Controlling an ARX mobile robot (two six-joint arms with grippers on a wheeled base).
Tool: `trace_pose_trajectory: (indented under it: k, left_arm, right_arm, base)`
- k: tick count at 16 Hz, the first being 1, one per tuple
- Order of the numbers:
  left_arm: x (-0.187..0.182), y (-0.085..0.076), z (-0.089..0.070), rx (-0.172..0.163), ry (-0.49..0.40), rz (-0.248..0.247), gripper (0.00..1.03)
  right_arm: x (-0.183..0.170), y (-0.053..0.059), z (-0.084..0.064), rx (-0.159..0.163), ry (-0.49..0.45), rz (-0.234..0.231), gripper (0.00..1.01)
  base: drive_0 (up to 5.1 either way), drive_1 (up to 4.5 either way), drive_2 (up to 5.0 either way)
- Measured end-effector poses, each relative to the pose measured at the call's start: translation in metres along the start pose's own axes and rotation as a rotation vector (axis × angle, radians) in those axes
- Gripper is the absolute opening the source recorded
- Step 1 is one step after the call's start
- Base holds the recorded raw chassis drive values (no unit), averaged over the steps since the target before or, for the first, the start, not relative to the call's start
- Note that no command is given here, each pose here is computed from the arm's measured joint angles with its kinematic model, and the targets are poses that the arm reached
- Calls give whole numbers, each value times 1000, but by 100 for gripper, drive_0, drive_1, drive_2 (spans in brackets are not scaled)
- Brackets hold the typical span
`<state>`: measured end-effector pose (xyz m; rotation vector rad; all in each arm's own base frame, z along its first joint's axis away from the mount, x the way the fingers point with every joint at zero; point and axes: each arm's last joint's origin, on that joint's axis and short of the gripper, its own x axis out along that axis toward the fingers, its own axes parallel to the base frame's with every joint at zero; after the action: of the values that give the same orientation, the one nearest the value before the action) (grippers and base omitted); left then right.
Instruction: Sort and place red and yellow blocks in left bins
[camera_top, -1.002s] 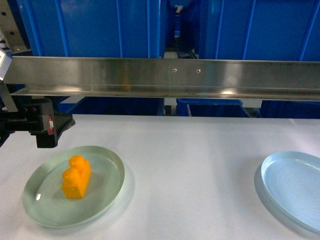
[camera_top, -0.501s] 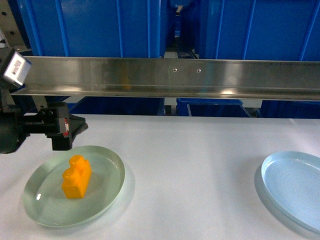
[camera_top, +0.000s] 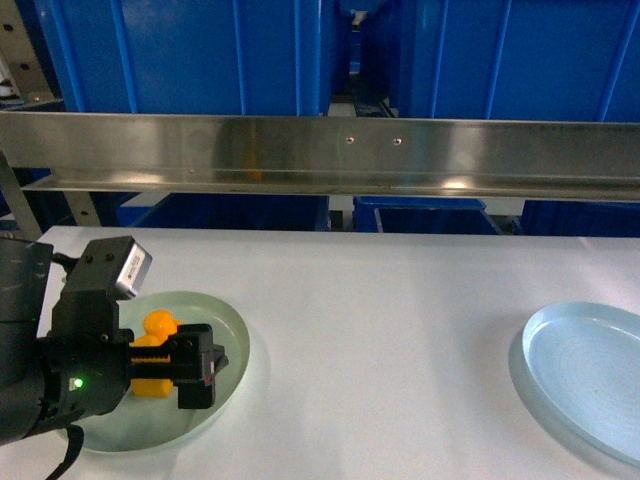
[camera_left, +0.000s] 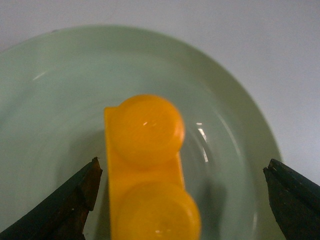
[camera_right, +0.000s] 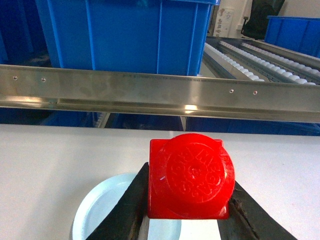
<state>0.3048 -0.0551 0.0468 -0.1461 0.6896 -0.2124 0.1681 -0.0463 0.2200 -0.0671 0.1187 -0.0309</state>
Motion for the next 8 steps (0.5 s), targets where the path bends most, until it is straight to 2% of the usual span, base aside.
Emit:
trace_pose_trajectory:
  k: [2, 3, 4, 5, 8]
  left_arm:
    - [4, 4, -6, -6, 2, 16, 97]
    - [5, 7, -7, -5, -7, 38, 90]
    - [6, 11, -9, -9, -20, 48, 77]
    - [5, 14, -11, 1, -34, 61, 64]
    - [-5, 14, -10, 0, -24, 58, 30]
  right_arm:
    - [0, 0, 0, 0, 0, 0, 29]
    - [0, 0, 0, 0, 0, 0, 29]
    - [0, 0, 0, 0, 0, 0, 29]
    - [0, 0, 0, 0, 0, 0, 29]
    - [0, 0, 0, 0, 0, 0, 29]
  base:
    - [0, 0, 0]
    - [0, 0, 0]
    - [0, 0, 0]
    - [0, 0, 0]
    - [0, 0, 0]
